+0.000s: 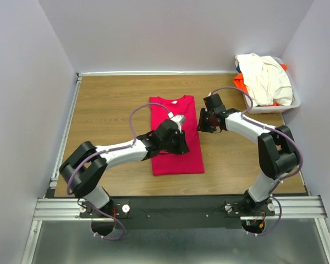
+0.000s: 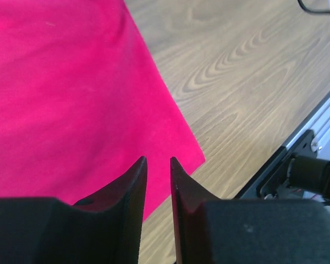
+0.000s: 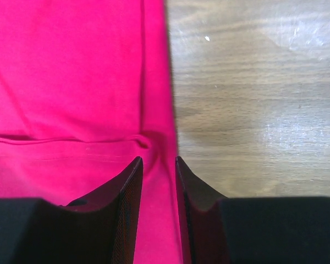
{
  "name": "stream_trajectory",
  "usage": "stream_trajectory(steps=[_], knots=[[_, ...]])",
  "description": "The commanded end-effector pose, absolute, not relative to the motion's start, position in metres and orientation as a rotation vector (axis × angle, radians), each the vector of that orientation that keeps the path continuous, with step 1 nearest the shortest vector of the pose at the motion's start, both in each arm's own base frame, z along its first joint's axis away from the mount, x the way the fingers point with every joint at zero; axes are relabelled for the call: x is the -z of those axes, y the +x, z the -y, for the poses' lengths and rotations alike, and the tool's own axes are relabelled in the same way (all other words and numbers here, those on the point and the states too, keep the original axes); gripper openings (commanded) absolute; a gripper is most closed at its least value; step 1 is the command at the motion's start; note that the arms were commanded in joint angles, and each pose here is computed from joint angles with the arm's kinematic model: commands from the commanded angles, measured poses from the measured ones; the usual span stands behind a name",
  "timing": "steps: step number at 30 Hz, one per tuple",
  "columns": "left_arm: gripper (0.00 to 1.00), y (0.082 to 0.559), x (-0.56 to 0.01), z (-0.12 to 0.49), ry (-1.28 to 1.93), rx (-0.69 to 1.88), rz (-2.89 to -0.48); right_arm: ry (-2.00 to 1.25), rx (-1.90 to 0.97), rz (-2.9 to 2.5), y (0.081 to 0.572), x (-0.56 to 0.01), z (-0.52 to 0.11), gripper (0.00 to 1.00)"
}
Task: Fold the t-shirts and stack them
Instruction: Fold the tshirt
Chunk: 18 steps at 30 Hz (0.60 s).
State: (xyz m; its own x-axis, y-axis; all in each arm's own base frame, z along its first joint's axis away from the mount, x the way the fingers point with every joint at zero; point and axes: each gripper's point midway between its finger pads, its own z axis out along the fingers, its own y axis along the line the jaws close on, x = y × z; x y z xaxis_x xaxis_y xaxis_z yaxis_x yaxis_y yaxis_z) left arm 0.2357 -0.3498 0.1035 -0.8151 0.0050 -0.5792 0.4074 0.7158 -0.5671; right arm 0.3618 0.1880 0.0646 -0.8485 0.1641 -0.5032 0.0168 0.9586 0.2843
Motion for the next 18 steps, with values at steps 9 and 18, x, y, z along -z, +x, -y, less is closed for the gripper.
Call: stream_trajectory(steps=[9, 18], knots=[[0.27, 0.215, -0.082, 0.416, 0.458, 1.100, -2.350, 0.082, -0.351, -2.579, 0.373, -0.047, -0.194, 0.36], [0.19, 0.207, -0.055, 0.424, 0.461, 1.078, -2.412, 0.069, -0.414, -2.585, 0.371, -0.047, -0.203, 0.36]])
